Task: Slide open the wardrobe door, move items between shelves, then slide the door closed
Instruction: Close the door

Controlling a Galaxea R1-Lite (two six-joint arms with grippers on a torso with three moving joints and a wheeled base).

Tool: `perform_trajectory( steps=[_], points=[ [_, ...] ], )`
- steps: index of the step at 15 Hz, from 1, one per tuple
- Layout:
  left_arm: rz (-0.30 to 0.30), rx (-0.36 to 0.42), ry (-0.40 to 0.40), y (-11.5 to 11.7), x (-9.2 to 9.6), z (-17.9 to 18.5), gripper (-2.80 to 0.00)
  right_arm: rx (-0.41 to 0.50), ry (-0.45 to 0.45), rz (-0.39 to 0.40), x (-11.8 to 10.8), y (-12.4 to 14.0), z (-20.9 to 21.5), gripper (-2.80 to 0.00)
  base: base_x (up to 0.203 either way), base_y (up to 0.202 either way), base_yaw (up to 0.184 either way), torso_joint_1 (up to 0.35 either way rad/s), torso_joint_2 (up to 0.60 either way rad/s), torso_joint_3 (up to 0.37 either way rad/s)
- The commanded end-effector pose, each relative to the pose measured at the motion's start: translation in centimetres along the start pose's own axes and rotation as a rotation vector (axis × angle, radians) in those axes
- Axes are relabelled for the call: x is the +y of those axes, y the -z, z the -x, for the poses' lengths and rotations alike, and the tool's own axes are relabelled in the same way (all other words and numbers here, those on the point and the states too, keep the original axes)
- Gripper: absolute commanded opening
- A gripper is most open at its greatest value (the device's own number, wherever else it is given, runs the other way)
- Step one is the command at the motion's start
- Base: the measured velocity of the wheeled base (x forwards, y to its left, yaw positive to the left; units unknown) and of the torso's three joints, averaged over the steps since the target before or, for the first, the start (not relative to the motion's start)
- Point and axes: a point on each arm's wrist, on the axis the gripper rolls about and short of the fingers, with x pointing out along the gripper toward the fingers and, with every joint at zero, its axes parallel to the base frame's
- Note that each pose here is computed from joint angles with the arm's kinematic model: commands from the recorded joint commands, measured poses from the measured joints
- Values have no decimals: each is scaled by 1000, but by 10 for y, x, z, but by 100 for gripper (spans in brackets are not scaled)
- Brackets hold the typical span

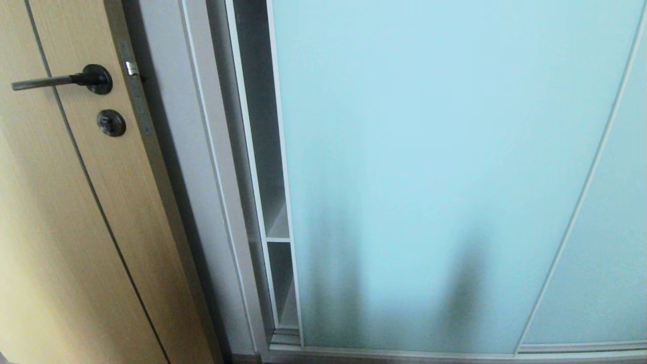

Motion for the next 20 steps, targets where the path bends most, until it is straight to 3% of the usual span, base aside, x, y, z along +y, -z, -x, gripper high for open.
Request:
perform_trajectory(
  steps=[1, 4, 7, 11, 13, 14, 16, 20],
  points=[
    [-6, -17, -7, -4, 0, 1, -280, -1, -1, 0, 0, 0, 0, -280, 0, 0, 0, 0, 0, 0],
    [-6, -104, -18, -63, 1, 16, -280, 1, -1, 0, 0, 0, 0, -280, 0, 0, 0, 0, 0, 0],
    [32, -41, 16, -142, 0, -6, -280, 0, 0, 0, 0, 0, 0, -280, 0, 0, 0, 0, 0, 0],
    [82, -64, 128, -277, -3, -86, -280, -1, 0, 0, 0, 0, 0, -280, 0, 0, 0, 0, 0, 0],
    [91, -44, 225, -319, -6, -143, -280, -1, -1, 0, 0, 0, 0, -280, 0, 0, 0, 0, 0, 0],
    [96, -6, 285, -330, -9, -174, -280, 0, 0, 0, 0, 0, 0, -280, 0, 0, 0, 0, 0, 0],
    [112, 89, 370, -329, -14, -235, -280, -1, -1, 0, 0, 0, 0, -280, 0, 0, 0, 0, 0, 0],
    [149, 249, 450, -294, -25, -339, -280, -1, -1, 0, 0, 0, 0, -280, 0, 0, 0, 0, 0, 0]
  ],
)
